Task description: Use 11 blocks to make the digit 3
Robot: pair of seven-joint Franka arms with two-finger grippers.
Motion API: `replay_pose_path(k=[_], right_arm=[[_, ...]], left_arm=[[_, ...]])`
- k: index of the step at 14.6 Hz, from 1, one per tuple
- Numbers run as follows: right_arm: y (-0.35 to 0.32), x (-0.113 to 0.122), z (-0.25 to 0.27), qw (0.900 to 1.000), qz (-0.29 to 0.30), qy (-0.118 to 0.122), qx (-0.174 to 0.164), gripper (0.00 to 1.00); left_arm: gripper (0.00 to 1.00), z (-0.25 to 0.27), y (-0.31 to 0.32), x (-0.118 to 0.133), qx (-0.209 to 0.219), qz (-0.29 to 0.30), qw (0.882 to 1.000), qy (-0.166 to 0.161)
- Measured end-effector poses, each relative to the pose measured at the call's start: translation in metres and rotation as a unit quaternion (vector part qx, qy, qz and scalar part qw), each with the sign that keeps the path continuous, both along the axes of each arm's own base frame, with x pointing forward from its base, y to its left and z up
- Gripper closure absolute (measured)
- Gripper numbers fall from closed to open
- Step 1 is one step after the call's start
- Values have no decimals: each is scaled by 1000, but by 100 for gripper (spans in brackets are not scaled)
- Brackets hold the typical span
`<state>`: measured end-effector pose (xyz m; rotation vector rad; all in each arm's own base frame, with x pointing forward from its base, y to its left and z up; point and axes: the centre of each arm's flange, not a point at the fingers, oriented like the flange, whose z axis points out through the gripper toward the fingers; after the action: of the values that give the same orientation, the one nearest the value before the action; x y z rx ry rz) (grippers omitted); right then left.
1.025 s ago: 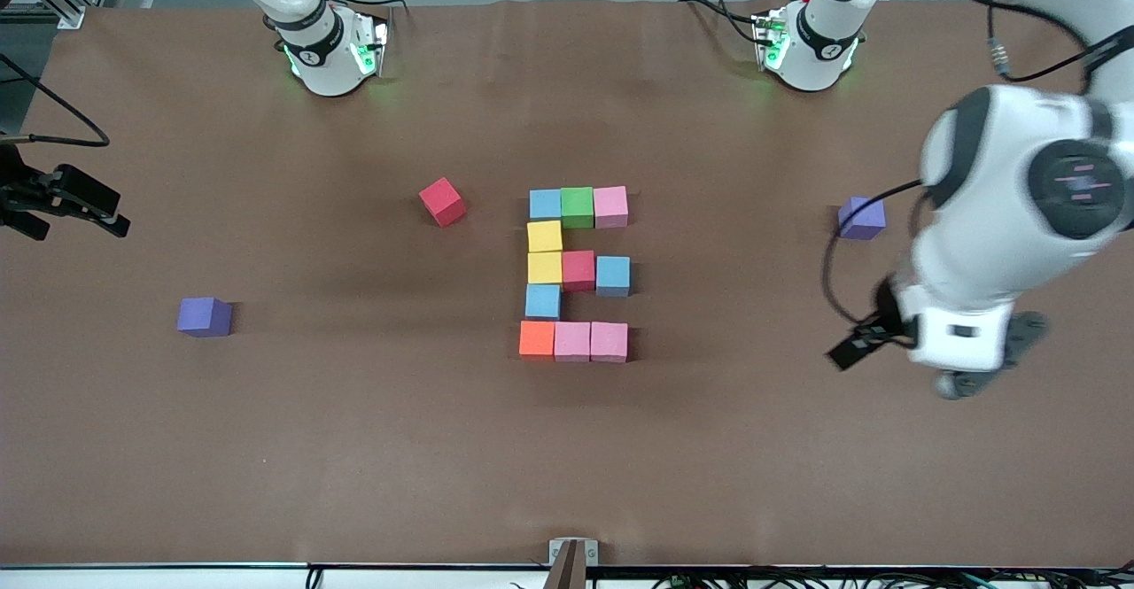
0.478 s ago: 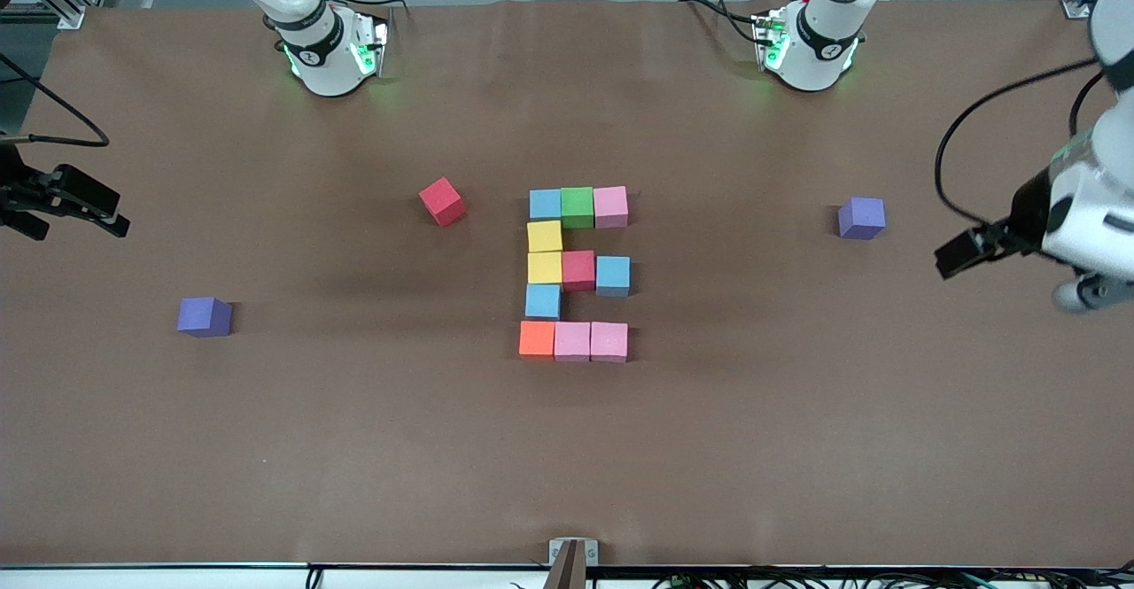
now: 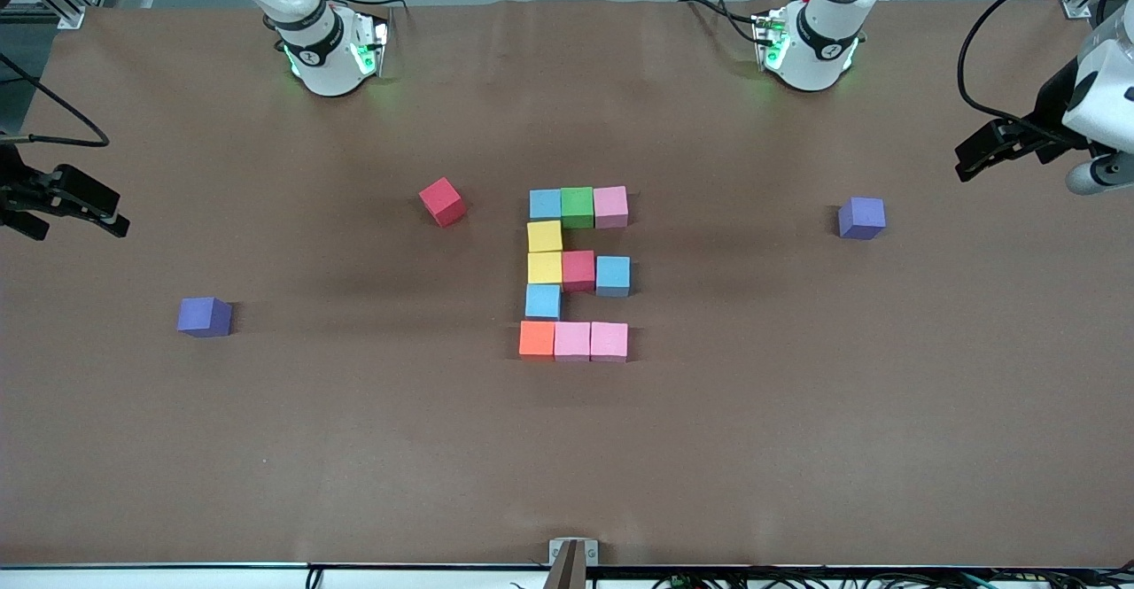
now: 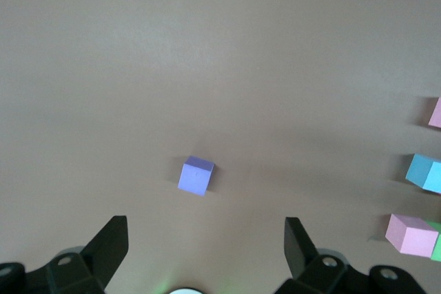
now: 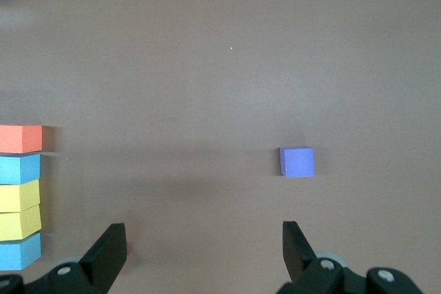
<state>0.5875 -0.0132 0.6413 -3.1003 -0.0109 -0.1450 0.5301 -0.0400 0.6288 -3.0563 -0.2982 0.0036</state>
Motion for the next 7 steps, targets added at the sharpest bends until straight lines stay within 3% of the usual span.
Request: replay_pose_path(k=[7], right_arm=[[0,0,0,1000,0,0,0,0]], left_arm=[[0,-15,-27,1,-1,-40,999,-12]])
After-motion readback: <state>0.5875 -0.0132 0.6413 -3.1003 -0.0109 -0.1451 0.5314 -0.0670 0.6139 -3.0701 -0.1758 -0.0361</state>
